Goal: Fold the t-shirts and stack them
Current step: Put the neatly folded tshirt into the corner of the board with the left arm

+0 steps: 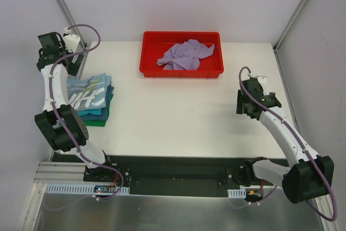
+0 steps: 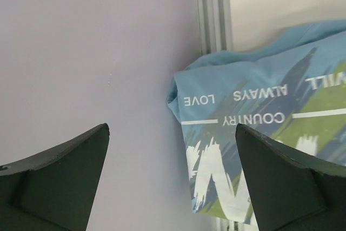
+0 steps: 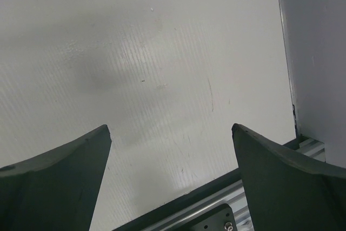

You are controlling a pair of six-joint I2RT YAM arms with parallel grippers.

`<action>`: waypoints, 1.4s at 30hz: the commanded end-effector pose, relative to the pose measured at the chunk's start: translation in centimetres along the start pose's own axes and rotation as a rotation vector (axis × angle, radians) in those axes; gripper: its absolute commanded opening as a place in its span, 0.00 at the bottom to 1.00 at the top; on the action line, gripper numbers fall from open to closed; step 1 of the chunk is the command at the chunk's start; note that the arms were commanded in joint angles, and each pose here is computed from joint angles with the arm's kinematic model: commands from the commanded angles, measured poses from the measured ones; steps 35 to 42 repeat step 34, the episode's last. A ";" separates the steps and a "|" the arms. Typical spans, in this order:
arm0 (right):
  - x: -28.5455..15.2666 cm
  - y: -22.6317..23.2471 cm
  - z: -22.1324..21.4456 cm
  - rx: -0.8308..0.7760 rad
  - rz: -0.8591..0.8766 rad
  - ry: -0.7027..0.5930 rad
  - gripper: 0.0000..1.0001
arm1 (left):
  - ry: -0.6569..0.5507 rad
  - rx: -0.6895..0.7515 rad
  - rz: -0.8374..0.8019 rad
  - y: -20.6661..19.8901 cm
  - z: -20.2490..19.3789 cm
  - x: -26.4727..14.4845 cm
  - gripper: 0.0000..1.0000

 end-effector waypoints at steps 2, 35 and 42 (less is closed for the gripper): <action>-1.4 -0.8 0.9 0.096 0.009 -0.082 0.96 | -0.265 -0.192 -0.104 -1.0 3.3 -6.2 0.99; -1.1 1.5 -0.9 0.408 0.399 -0.546 0.96 | -0.203 -0.880 -0.709 -29.5 -6.2 -14.4 0.99; -1.1 1.5 -0.9 0.408 0.399 -0.546 0.96 | -0.203 -0.880 -0.709 -29.5 -6.2 -14.4 0.99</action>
Point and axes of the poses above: each gripper's point midway between its finger pads, its own x axis out along the fingers, its own y axis along the line the jaws close on, z = x × y, the point moved 8 cm from there along -x, back along the fingers, and after that the axes turned 2 degrees about -x, right-handed, at the moved point
